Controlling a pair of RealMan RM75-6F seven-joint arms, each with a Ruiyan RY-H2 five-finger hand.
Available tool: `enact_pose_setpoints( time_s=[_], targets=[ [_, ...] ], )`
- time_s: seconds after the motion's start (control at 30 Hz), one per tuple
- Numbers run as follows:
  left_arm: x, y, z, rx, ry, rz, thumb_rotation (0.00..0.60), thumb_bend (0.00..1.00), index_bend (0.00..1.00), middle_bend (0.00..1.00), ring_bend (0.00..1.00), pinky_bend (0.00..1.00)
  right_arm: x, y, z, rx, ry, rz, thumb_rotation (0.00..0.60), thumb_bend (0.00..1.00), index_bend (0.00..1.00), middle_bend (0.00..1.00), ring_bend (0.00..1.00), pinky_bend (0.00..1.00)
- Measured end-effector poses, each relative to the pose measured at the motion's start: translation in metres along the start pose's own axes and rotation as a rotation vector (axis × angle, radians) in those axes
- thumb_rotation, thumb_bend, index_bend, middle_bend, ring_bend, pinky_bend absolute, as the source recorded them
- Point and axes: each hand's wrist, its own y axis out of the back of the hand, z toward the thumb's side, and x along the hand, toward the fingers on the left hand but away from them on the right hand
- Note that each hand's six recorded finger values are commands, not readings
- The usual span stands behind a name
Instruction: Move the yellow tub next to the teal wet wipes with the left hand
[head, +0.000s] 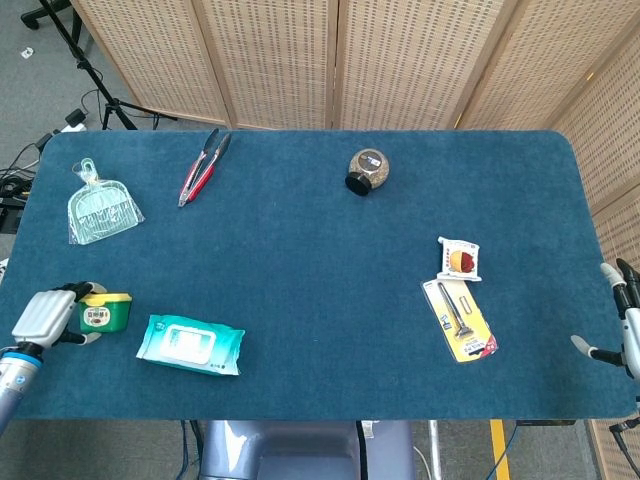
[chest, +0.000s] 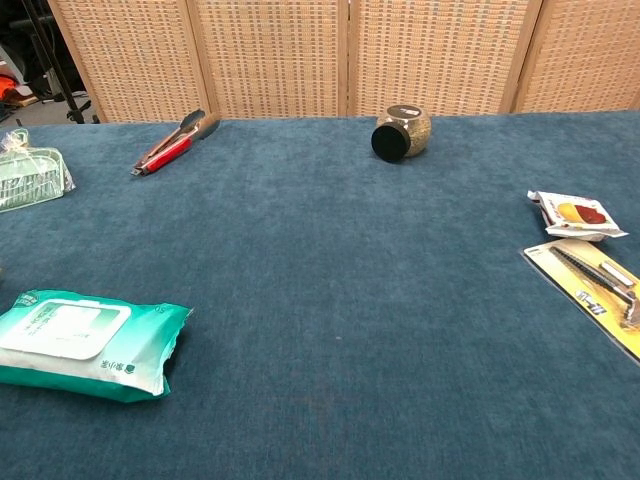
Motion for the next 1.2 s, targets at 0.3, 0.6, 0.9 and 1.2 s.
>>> enact_pose_setpoints(
  time_s=[0.3, 0.6, 0.9, 1.2],
  targets=[
    [-0.009, 0.025, 0.006, -0.002, -0.046, -0.083, 0.6, 0.37, 0.6, 0.43, 0.39, 0.41, 0.0, -0.002, 0.002, 0.006, 0.004, 0.007, 0.6, 0.0, 0.0, 0.0, 0.0, 0.0],
    [-0.013, 0.047, 0.009, 0.106, -0.006, -0.37, 0.6, 0.47, 0.62, 0.44, 0.39, 0.41, 0.0, -0.005, 0.004, 0.019, 0.007, 0.012, 0.6, 0.0, 0.0, 0.0, 0.0, 0.0],
    [-0.01, 0.022, 0.013, 0.096, 0.163, -0.746, 0.6, 0.43, 0.47, 0.22, 0.21, 0.23, -0.001, -0.005, 0.002, 0.017, 0.001, 0.009, 0.6, 0.0, 0.0, 0.0, 0.0, 0.0],
    [0.012, 0.031, 0.012, 0.048, 0.167, -0.668, 0.6, 0.32, 0.0, 0.0, 0.0, 0.0, 0.0, -0.005, 0.003, 0.016, 0.002, 0.013, 0.6, 0.0, 0.0, 0.0, 0.0, 0.0]
  ],
)
